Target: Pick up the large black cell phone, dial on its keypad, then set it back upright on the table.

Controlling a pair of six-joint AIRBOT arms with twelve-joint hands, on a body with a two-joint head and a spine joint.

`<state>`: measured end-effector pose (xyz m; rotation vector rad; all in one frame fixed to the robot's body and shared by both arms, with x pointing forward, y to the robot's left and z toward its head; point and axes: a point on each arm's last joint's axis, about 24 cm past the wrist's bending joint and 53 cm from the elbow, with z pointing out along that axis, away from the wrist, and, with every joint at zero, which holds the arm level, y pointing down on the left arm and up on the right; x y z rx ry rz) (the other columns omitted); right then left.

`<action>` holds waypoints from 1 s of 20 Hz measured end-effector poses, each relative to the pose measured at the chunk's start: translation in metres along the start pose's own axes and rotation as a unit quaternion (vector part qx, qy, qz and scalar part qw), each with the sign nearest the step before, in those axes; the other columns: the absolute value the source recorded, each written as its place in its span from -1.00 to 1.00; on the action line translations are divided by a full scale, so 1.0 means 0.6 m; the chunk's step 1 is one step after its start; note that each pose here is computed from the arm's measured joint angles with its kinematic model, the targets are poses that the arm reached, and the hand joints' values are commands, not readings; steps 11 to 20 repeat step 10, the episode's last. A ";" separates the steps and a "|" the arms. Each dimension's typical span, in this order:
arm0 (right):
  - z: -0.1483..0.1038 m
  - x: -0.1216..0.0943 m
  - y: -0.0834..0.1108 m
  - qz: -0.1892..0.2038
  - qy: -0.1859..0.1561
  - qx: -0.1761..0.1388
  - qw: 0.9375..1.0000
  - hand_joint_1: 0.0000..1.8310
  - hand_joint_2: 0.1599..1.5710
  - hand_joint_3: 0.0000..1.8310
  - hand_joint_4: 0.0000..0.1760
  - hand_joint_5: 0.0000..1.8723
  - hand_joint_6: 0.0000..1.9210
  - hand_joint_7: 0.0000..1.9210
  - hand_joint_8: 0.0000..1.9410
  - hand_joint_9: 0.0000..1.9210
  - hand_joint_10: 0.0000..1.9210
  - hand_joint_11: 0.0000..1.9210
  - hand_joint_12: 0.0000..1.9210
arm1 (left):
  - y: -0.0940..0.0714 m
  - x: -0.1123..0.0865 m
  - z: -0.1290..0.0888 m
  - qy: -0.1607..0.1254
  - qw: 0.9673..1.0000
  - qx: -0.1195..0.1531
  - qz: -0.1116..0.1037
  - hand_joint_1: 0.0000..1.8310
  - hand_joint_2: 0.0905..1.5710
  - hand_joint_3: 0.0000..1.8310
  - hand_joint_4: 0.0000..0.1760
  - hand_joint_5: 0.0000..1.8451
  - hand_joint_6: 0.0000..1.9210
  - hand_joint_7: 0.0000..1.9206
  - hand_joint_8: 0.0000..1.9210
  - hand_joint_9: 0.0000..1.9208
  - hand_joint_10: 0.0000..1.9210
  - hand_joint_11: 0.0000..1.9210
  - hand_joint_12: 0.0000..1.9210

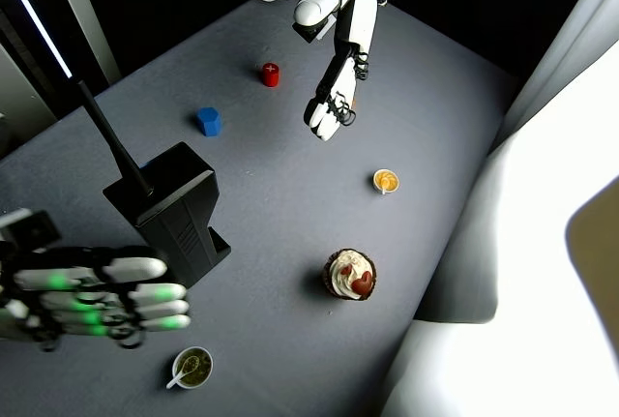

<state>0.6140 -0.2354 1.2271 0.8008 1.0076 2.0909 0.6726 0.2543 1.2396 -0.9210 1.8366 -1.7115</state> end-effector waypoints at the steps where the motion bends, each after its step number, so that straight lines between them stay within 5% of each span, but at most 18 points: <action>1: -0.010 0.003 0.011 -0.003 -0.002 0.005 1.000 -0.87 0.03 -0.99 0.25 -1.00 -1.00 -1.00 -1.00 -1.00 -1.00 -1.00 -1.00 | 0.000 0.000 0.000 0.000 1.000 0.000 0.000 -0.91 0.49 -1.00 -1.00 -0.65 -0.99 -0.76 -0.99 -0.83 -0.99 -1.00 -0.55; 5: -0.064 -0.017 0.028 -0.014 -0.064 0.057 0.996 -0.88 0.07 -0.99 0.11 -1.00 -1.00 -1.00 -1.00 -1.00 -1.00 -1.00 -1.00 | -0.002 -0.004 -0.006 -0.004 1.000 0.000 0.001 -0.91 0.50 -1.00 -1.00 -0.71 -1.00 -0.78 -1.00 -0.86 -1.00 -1.00 -0.65; 10: -0.144 -0.050 0.034 -0.032 -0.176 0.128 0.976 -0.90 0.13 -0.98 0.21 -1.00 -1.00 -1.00 -1.00 -1.00 -1.00 -1.00 -1.00 | -0.002 -0.002 -0.006 -0.003 1.000 0.001 -0.001 -1.00 0.53 -1.00 -1.00 -0.63 -1.00 -0.72 -1.00 -0.85 -1.00 -1.00 -0.81; 20: -0.144 -0.050 0.034 -0.032 -0.176 0.128 0.976 -0.90 0.13 -0.98 0.21 -1.00 -1.00 -1.00 -1.00 -1.00 -1.00 -1.00 -1.00 | -0.002 -0.002 -0.006 -0.003 1.000 0.001 -0.001 -1.00 0.53 -1.00 -1.00 -0.63 -1.00 -0.72 -1.00 -0.85 -1.00 -1.00 -0.81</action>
